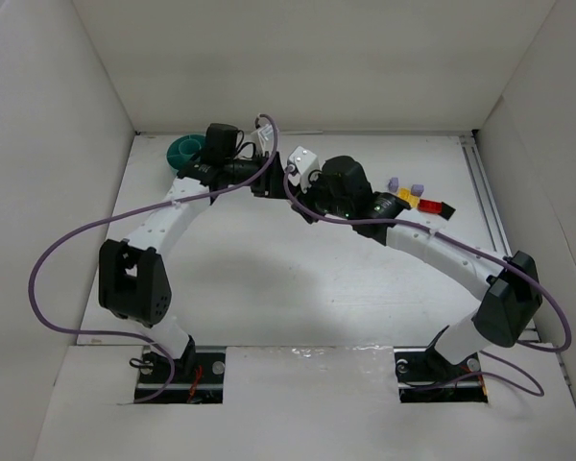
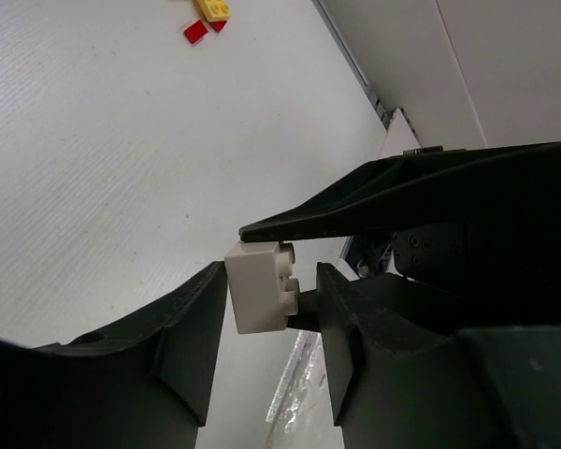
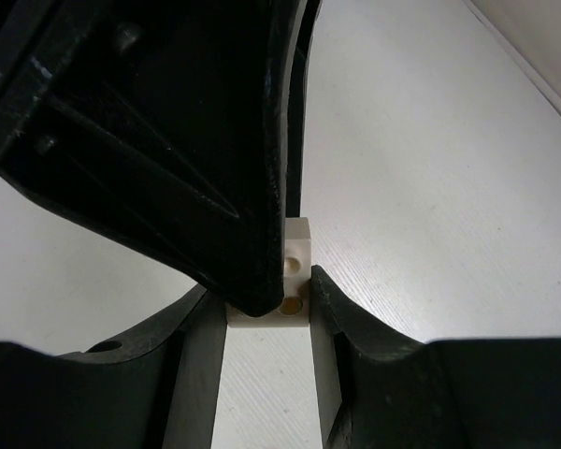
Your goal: Sort the legos into containers by color
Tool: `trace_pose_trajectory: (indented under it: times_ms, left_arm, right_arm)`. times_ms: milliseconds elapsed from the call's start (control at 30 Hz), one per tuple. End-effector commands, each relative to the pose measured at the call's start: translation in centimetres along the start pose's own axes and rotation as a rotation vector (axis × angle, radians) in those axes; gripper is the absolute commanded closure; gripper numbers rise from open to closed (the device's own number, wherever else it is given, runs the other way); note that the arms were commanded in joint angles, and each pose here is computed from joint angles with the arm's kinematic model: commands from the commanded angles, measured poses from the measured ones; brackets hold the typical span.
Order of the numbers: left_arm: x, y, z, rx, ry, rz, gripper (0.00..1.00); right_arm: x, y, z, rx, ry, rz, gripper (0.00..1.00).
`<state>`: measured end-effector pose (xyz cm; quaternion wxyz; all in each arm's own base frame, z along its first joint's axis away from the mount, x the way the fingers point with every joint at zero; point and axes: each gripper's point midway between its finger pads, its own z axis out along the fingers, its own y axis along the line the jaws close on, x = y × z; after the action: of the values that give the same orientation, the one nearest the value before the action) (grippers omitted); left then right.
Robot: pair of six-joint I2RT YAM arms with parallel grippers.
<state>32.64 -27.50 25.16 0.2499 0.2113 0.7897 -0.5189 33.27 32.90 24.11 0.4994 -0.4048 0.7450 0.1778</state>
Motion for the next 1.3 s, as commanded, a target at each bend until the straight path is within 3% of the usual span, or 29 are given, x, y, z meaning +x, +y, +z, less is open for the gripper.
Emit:
trace_pose_trajectory:
  times_ms: [0,100,133,267,333,367,400,467,500,567,767,1100,1267]
  left_arm:
    - [-1.2,-1.6,-0.3,0.048,-0.016,0.060,0.61]
    - [-1.2,-1.7,-0.3,0.048,-0.015,0.051,0.71]
    - [-1.1,-1.5,-0.2,0.049,-0.016,0.052,0.83]
    - [-1.2,-1.8,-0.4,0.050,-0.021,0.060,1.00]
    - [-1.1,-1.9,-0.6,0.041,-0.027,0.062,1.00]
    - [-0.9,-1.5,-0.5,0.028,-0.026,0.054,1.00]
    - [-1.3,-1.8,-0.7,0.018,-0.045,0.074,1.00]
    - [-1.3,-2.2,-1.2,0.010,-0.058,0.086,1.00]
    - [-1.3,-2.1,-1.3,-0.005,-0.063,0.086,1.00]
    - [-1.6,-2.7,-1.8,-0.014,-0.084,0.117,1.00]
    - [-3.3,0.0,-4.5,-0.192,-0.154,0.155,1.00]
    - [-7.0,14.8,-20.4,-0.890,-0.416,0.032,1.00]
    - [-7.9,16.8,-22.2,-0.948,-0.503,0.018,1.00]
  right_arm:
    - [-3.9,-0.4,-0.5,0.024,-0.114,-0.017,0.94]
    - [-4.4,-0.7,-0.8,0.038,-0.130,-0.017,0.94]
    - [-4.4,-0.7,-0.8,0.038,-0.130,-0.017,0.94]
    - [-4.2,-0.8,-0.7,0.046,-0.128,-0.006,0.90]
    - [-3.7,-1.1,-0.6,0.067,-0.116,0.010,0.76]
    - [-4.0,-1.1,-0.9,0.068,-0.125,0.010,0.55]
    - [-3.7,-1.0,-1.2,0.068,-0.122,0.010,0.47]
    - [-3.0,-0.9,-1.7,0.066,-0.114,0.010,0.36]
    - [-2.7,-0.9,-1.9,0.074,-0.110,0.020,0.25]
    - [-1.0,-1.5,-2.2,0.088,-0.083,0.028,0.18]
    - [3.8,-2.7,-4.9,0.112,0.001,0.078,0.15]
    - [9.2,-8.7,-9.1,0.203,0.161,0.439,0.15]
    - [9.6,-10.8,-9.9,0.226,0.148,0.529,0.15]
